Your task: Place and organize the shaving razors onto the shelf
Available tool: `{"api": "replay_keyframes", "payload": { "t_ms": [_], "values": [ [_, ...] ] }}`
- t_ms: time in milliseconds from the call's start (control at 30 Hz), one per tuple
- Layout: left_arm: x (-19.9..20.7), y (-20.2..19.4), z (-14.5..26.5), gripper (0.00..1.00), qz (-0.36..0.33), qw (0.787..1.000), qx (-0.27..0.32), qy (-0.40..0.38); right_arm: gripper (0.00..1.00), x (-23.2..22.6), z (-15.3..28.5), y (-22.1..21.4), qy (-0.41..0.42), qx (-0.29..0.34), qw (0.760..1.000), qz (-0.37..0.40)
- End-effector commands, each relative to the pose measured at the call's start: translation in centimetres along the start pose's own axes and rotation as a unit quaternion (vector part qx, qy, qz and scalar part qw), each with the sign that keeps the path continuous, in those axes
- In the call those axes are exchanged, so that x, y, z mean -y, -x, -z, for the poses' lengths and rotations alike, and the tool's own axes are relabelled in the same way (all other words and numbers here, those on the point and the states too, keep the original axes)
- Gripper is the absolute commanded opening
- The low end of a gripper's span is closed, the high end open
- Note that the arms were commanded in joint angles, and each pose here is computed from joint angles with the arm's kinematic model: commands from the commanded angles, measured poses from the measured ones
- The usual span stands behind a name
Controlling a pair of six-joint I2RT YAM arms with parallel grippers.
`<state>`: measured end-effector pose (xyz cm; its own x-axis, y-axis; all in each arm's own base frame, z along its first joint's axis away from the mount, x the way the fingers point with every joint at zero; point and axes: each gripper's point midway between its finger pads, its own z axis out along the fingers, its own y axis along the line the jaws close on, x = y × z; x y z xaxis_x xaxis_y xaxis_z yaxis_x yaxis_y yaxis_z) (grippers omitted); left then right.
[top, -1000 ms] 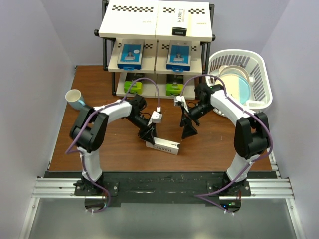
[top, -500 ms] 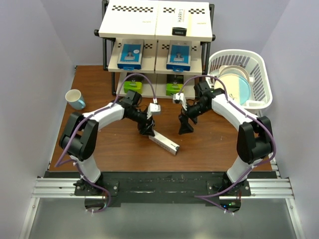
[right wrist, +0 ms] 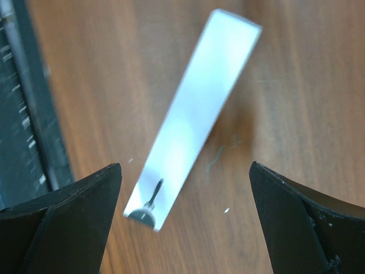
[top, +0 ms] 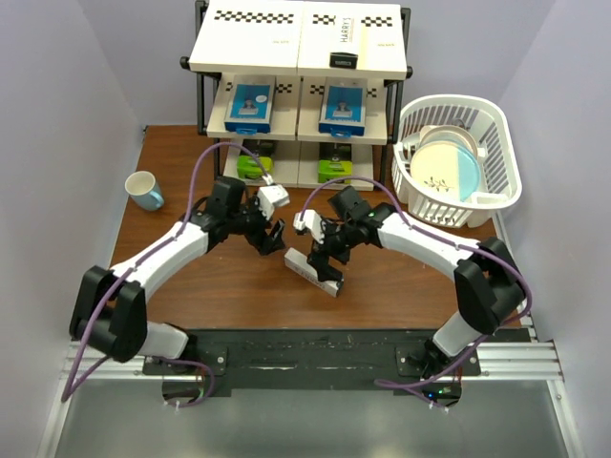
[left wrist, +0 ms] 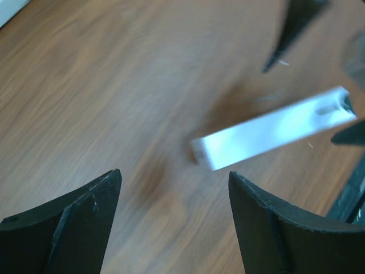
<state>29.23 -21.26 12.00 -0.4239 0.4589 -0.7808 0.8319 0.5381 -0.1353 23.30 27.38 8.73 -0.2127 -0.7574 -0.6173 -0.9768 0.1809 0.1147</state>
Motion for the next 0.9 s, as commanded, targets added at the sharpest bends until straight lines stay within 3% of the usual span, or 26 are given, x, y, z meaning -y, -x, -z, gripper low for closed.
{"api": "replay_keyframes", "payload": {
  "t_ms": [0, 167, 300, 500, 867],
  "values": [
    [-4.9, -0.5, 3.4, 0.82, 0.165, 0.972, 0.031, 0.163, 0.99, 3.8, -1.1, 2.0, -0.086, 0.000, 0.995, -0.045],
    [-8.7, -3.7, 6.7, 0.80, 0.301, 0.920, 0.052, 0.246, 0.99, 4.2, -3.4, 2.4, -0.084, -0.021, 0.995, -0.056],
    [-10.0, -4.9, 8.7, 0.80, 0.390, 0.878, 0.091, 0.261, 0.98, 5.1, -4.6, 3.4, -0.106, -0.026, 0.992, -0.061],
    [-10.8, -5.2, 10.5, 0.80, 0.411, 0.863, 0.132, 0.263, 0.98, 4.8, -5.0, 5.4, -0.107, -0.015, 0.992, -0.068],
    [-11.0, -5.1, 11.3, 0.79, 0.418, 0.857, 0.164, 0.251, 0.99, 4.5, -5.6, 6.2, -0.125, -0.026, 0.991, -0.038]
  ]
}}
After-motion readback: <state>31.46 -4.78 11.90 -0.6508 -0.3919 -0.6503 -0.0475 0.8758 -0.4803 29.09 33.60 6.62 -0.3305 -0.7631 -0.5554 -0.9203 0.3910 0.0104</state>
